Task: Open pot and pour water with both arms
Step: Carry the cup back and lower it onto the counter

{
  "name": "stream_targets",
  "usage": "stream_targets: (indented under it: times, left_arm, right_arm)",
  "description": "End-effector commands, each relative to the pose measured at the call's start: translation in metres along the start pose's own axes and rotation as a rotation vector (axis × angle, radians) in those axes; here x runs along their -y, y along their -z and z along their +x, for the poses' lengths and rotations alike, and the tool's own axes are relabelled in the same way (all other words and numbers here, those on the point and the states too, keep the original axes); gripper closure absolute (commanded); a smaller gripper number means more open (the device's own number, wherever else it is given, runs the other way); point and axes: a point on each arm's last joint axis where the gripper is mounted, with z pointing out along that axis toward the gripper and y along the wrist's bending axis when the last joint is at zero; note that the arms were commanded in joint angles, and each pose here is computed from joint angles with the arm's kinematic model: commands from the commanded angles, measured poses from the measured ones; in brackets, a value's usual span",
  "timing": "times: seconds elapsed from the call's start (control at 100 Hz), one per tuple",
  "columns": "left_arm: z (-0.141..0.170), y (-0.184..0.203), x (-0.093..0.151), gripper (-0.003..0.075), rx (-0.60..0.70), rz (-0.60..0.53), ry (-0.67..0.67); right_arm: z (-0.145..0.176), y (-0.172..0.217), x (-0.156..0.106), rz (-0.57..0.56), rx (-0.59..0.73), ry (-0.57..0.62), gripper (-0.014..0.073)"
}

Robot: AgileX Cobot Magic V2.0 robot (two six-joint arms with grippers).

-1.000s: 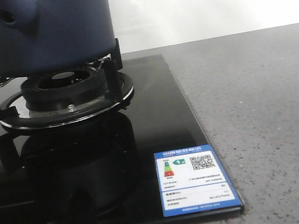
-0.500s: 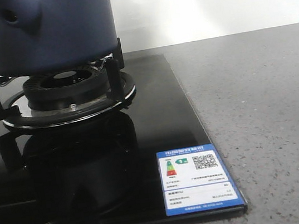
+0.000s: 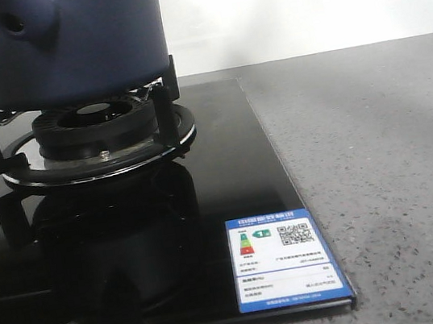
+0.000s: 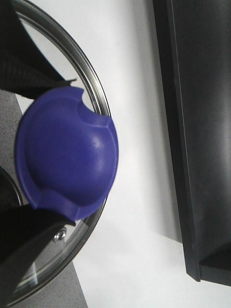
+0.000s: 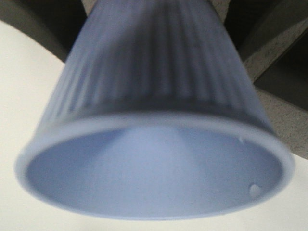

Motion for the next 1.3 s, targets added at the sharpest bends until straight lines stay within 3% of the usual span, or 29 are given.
stream_targets:
  times: [0.0, 0.33, 0.47, 0.62, 1.07, 1.29]
  left_arm:
    - [-0.022, 0.011, -0.002, 0.0412, 0.090, -0.041, 0.022]
    - [-0.022, 0.011, -0.002, 0.0412, 0.090, -0.041, 0.022]
    - [-0.022, 0.011, -0.002, 0.0412, 0.088, -0.041, 0.023]
    - [-0.022, 0.011, -0.002, 0.0412, 0.088, -0.041, 0.023]
    - [-0.022, 0.011, -0.002, 0.0412, 0.087, -0.039, 0.023]
    - [-0.021, 0.011, -0.001, 0.0412, 0.083, -0.029, 0.024]
  right_arm:
    - [-0.004, 0.016, 0.008, -0.035, 0.091, -0.047, 0.0279]
    - [0.061, 0.035, 0.027, -0.137, 0.159, -0.181, 0.0279]
    - [0.089, 0.036, 0.034, -0.101, 0.185, -0.267, 0.0279]
    - [0.110, 0.027, 0.028, -0.129, 0.161, -0.215, 0.0280]
    - [0.146, -0.004, 0.020, -0.261, 0.151, -0.341, 0.0280]
    - [0.153, -0.009, 0.019, -0.266, 0.127, -0.351, 0.0280]
